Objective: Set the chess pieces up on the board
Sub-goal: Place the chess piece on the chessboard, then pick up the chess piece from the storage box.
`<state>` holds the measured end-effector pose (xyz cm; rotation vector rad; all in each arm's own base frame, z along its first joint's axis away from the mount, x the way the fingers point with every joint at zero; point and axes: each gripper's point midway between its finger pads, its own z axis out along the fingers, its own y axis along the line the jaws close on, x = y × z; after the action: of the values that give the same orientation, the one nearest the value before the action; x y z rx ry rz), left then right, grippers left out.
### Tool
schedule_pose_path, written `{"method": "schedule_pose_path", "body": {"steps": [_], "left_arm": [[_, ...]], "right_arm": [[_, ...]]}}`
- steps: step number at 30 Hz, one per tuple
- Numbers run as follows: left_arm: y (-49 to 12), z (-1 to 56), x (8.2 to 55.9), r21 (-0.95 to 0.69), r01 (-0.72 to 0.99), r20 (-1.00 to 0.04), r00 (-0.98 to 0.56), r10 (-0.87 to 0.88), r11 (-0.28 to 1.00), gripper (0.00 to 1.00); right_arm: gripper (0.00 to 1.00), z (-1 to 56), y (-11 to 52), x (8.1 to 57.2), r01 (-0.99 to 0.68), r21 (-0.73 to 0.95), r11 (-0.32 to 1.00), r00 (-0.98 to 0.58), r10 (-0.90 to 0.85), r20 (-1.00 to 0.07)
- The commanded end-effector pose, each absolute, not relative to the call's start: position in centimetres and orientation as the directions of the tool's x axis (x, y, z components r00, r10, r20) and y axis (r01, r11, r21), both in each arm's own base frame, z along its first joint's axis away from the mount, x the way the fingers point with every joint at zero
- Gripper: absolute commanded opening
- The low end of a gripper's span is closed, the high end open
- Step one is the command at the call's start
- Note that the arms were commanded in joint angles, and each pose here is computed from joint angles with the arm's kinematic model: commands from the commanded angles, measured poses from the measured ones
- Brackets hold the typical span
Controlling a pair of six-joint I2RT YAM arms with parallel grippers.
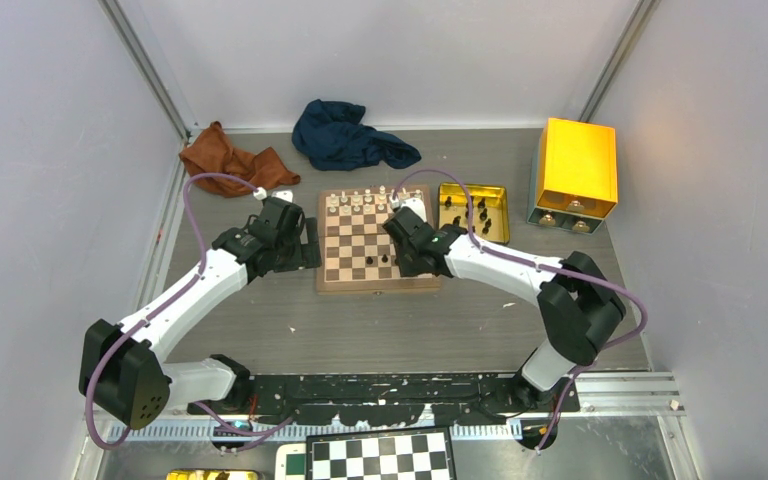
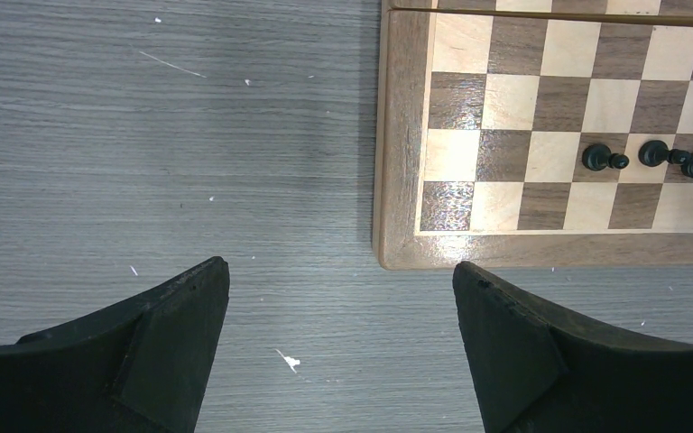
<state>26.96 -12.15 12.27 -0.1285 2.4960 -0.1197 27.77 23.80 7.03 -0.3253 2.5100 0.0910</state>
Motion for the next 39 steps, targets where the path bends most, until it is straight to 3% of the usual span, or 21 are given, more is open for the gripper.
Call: {"method": "schedule_pose_path", "body": {"steps": [1,8,15,24,39], "left_arm": [[-12.5,13.7,27.9,-0.153,-0.058,-0.634,-0.76,-0.143,0.987,0.95],[-12.5,13.7,28.0,-0.154,-0.058,-0.634,-0.76,-0.143,0.986,0.95],[-12.6,13.6,28.1,-0.156,-0.059,-0.633,-0.76,-0.146,0.986,0.94],[-12.2,13.6,27.8,-0.14,-0.065,-0.635,-0.76,-0.14,0.988,0.95],[-11.9,13.5,27.7,-0.127,-0.067,-0.634,-0.762,-0.132,0.99,0.95]], "right_arm": [[0.36,13.2,25.0,29.2,-0.268,0.035,0.963,-0.715,-0.174,-0.677],[0.39,18.9,24.3,31.2,-0.228,0.001,0.974,-0.623,-0.145,-0.769],[0.41,19.2,20.1,36.7,-0.086,-0.05,0.995,-0.607,-0.092,-0.79],[0.43,16.3,14.2,43.8,0.072,-0.022,0.997,-0.648,0.03,-0.761],[0.43,11.5,13.2,49.4,0.091,0.027,0.996,-0.699,0.083,-0.71]]}}
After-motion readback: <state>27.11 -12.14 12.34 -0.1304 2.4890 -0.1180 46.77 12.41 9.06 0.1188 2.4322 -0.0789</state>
